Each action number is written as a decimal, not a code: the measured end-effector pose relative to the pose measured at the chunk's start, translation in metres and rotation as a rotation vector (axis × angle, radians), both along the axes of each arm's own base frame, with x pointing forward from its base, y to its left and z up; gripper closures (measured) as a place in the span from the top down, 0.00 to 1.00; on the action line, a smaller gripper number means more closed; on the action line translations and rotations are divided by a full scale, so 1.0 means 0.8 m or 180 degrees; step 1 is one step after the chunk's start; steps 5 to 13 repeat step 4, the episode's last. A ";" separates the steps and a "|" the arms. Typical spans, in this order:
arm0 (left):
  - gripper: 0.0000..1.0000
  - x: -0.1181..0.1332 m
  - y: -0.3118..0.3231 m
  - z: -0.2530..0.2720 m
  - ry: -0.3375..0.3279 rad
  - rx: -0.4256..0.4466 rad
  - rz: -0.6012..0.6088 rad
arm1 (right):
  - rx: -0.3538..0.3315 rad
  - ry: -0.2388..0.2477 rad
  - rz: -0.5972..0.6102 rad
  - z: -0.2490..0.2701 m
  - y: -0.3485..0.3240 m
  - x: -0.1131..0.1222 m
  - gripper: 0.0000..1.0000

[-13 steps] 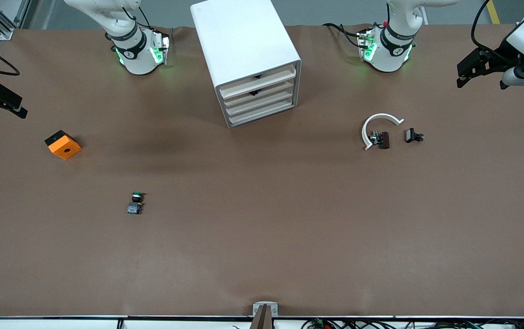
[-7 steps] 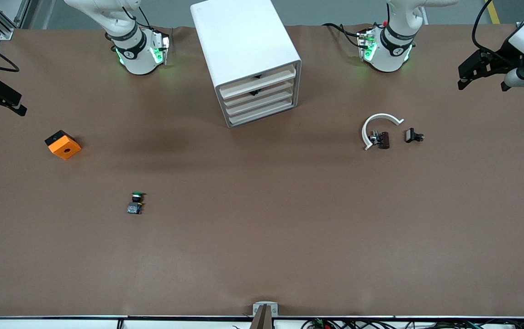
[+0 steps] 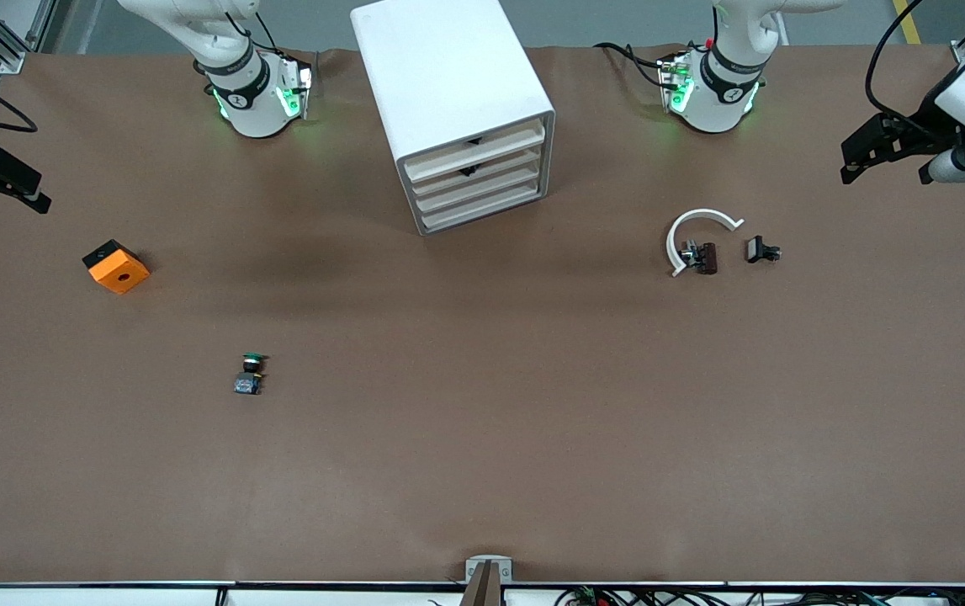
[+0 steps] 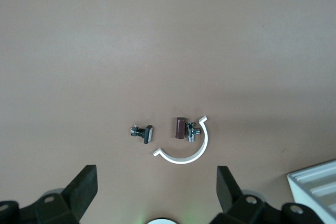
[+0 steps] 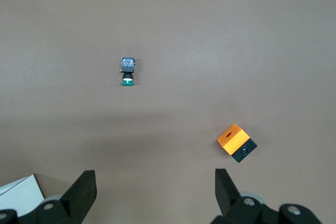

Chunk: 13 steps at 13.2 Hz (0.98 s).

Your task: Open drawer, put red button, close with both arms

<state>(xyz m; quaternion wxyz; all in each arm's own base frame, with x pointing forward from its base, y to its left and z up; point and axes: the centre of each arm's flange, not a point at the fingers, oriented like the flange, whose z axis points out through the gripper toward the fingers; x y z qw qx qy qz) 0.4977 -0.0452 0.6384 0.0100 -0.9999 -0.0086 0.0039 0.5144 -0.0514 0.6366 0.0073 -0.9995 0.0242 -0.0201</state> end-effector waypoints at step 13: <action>1.00 0.002 0.005 0.002 -0.0011 -0.0003 0.0146 | 0.0000 0.0001 0.0000 0.000 0.000 0.000 1.00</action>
